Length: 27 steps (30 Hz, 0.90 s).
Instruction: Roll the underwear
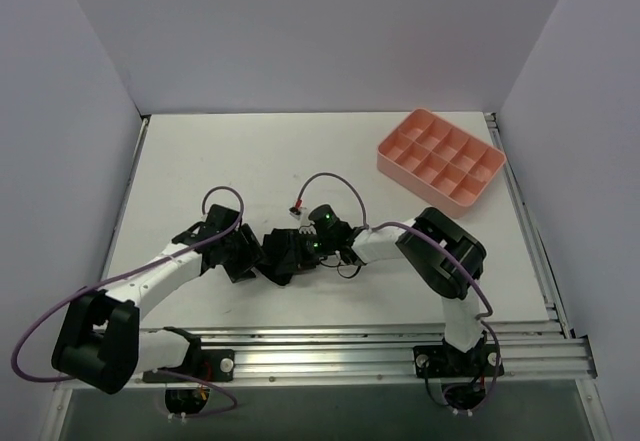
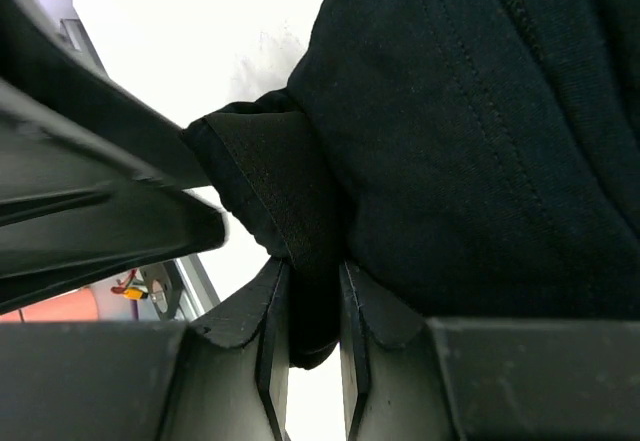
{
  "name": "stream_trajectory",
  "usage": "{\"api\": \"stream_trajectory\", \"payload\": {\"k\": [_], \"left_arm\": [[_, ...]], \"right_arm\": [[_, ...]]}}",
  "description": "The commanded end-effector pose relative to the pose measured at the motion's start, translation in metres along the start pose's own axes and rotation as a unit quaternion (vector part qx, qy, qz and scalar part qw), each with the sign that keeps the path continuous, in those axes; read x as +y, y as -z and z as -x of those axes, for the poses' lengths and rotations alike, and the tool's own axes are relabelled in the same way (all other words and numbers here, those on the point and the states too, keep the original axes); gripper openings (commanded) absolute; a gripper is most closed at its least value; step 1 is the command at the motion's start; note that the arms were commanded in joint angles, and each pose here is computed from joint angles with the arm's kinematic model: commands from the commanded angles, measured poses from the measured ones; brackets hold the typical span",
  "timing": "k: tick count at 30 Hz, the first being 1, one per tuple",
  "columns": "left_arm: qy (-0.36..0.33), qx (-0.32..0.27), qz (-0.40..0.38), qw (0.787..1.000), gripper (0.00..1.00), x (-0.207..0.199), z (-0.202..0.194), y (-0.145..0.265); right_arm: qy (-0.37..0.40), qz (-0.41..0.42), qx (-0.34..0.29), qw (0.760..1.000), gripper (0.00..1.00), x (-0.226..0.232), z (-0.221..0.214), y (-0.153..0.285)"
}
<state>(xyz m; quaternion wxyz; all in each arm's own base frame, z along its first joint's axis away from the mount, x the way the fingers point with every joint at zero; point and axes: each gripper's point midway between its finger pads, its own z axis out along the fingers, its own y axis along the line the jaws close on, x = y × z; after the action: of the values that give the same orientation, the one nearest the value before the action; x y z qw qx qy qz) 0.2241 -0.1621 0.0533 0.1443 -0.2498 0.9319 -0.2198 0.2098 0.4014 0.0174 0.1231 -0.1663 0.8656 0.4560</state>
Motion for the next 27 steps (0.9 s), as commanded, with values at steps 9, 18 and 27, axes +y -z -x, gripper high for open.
{"api": "stream_trajectory", "payload": {"k": [9, 18, 27], "left_arm": [[0.028, -0.057, 0.032, 0.997, 0.65, 0.01, 0.024, -0.029], [0.018, -0.007, 0.054, 0.998, 0.38, 0.018, 0.011, -0.05], [-0.003, 0.098, 0.109, 0.989, 0.23, 0.036, -0.017, -0.049]], "right_arm": [[-0.08, -0.079, 0.083, 0.99, 0.0, -0.049, -0.057, -0.002], [-0.071, -0.09, 0.083, 0.99, 0.17, -0.041, -0.052, 0.002], [0.094, -0.207, 0.008, 0.974, 0.47, -0.019, 0.004, 0.044]]}}
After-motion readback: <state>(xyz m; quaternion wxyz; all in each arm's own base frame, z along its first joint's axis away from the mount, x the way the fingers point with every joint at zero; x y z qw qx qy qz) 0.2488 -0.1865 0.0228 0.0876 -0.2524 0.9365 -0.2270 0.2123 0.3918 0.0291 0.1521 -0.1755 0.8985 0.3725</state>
